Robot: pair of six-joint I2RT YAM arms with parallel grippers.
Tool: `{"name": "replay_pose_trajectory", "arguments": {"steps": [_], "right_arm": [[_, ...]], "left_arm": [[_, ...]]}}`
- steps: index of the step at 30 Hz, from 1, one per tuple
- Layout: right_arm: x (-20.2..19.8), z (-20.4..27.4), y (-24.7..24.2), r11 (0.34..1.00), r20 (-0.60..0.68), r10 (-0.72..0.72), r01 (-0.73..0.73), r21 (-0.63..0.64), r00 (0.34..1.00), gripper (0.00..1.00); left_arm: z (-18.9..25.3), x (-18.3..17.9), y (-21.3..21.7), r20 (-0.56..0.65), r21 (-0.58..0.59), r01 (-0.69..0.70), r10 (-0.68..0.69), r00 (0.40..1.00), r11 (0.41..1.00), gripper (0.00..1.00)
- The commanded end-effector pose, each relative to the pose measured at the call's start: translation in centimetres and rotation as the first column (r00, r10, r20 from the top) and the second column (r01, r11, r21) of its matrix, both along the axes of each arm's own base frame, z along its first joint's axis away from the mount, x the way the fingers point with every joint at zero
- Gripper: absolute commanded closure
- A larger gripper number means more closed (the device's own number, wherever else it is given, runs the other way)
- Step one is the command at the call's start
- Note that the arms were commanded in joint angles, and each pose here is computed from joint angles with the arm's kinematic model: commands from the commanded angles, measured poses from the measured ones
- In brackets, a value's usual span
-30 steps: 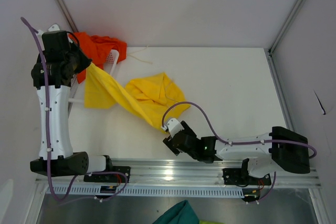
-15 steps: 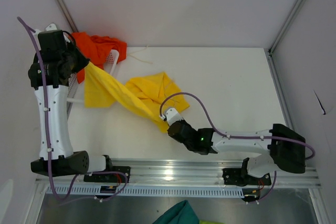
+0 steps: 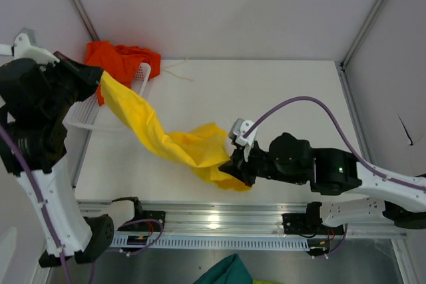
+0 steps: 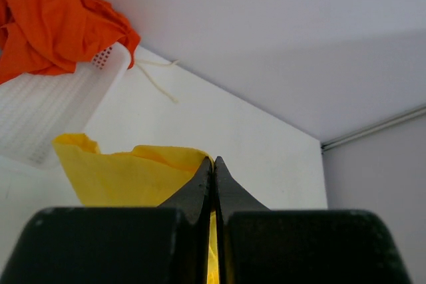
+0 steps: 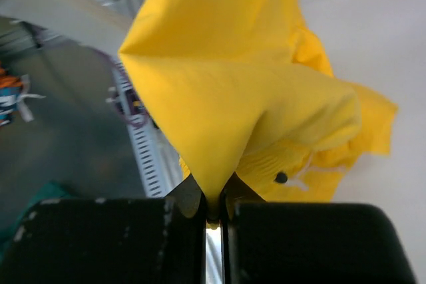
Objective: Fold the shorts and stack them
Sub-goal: Flatten the shorts out
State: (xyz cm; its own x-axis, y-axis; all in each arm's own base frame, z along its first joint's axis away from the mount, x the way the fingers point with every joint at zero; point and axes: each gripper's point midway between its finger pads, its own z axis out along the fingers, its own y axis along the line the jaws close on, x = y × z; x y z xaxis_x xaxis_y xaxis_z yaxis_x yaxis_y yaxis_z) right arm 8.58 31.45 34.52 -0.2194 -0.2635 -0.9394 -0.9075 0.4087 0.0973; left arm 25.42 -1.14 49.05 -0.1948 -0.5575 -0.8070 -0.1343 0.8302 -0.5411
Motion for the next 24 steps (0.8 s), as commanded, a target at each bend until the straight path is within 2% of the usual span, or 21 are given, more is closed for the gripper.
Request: {"name": "replay_pose_trajectory", "arguments": {"steps": [1,5,9,16,24], "right_arm": [[-4.5,3.8,-1.7,0.984,-0.028,0.17,-0.169,0.053,0.985,1.0],[-5.2,7.9,-3.2,0.971,0.016,0.197,-0.198,0.132,0.98,1.0],[-3.0,9.5,-5.0,0.985,0.031,0.092,-0.096,0.145,0.995,1.0],[1.1,9.1,-6.2,0.994,-0.006,-0.04,0.04,0.105,0.999,1.0],[7.0,6.3,-4.5,0.993,-0.132,-0.115,0.113,-0.028,0.985,1.0]], "left_arm": [[3.8,-4.3,-1.7,0.152,-0.067,0.048,-0.038,0.988,0.997,1.0],[4.7,-4.9,-1.8,0.252,-0.131,0.04,-0.006,0.968,0.991,1.0],[5.3,-5.1,-1.3,0.288,-0.161,0.006,0.041,0.957,0.987,1.0],[8.2,-7.4,0.3,0.394,-0.187,-0.081,0.15,0.907,0.979,1.0],[7.2,-5.0,0.4,0.353,-0.193,-0.075,0.14,0.925,0.978,1.0]]}}
